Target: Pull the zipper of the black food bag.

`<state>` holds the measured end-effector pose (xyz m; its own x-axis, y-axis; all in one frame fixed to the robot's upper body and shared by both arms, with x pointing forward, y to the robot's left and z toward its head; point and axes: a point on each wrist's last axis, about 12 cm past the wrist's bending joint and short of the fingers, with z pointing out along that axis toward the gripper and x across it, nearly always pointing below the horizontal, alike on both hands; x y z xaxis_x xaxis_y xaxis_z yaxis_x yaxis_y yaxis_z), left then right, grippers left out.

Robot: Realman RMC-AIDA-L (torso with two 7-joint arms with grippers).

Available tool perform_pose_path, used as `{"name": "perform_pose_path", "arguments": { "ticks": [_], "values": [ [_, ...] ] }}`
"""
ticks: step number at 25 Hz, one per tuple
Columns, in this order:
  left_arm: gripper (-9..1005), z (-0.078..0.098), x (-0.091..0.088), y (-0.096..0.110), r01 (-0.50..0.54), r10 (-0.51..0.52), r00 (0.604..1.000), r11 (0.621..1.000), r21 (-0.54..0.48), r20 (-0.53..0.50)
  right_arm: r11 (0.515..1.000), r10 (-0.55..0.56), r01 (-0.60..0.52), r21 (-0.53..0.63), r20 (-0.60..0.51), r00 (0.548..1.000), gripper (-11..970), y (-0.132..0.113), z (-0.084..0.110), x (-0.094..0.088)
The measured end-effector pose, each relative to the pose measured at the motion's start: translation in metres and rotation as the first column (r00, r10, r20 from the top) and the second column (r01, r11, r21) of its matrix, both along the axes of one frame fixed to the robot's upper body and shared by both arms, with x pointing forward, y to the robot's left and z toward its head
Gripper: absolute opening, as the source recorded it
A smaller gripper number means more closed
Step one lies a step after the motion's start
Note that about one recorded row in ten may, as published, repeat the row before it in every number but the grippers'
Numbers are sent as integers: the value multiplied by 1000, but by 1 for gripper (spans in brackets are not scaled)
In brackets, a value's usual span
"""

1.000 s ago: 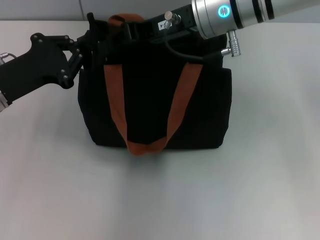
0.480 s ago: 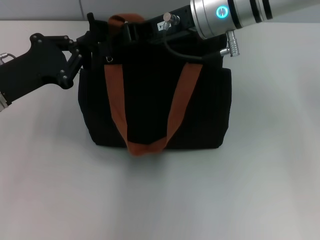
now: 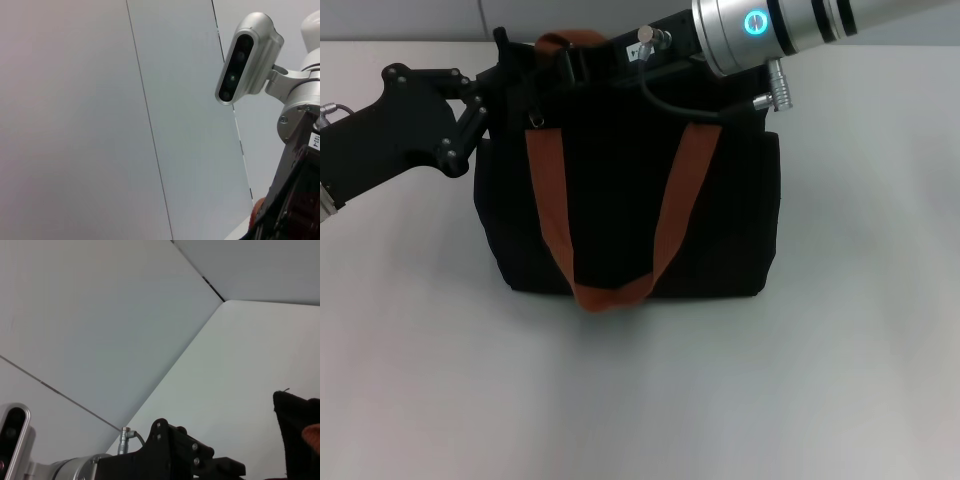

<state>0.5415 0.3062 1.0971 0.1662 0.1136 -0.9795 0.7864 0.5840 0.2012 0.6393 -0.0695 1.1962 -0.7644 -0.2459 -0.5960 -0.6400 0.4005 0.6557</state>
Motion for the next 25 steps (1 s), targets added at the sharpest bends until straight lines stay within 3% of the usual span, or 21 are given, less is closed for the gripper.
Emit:
{"name": "perform_pose_path", "arguments": {
  "ticks": [6,17,25],
  "values": [
    [32,1,1,1,-5,5,1000,1000,-4,4,1000,10,-10,-25,10,1000,213,3,-3,-1],
    [32,-1,-3,5,-20,20,1000,1000,-10,-4,998,30,-27,-57,57,998,32,5,1,-4],
    [33,-2,-4,6,-22,22,1000,1000,-9,-4,997,35,-29,-70,80,996,-2,3,7,-6]
  ]
}}
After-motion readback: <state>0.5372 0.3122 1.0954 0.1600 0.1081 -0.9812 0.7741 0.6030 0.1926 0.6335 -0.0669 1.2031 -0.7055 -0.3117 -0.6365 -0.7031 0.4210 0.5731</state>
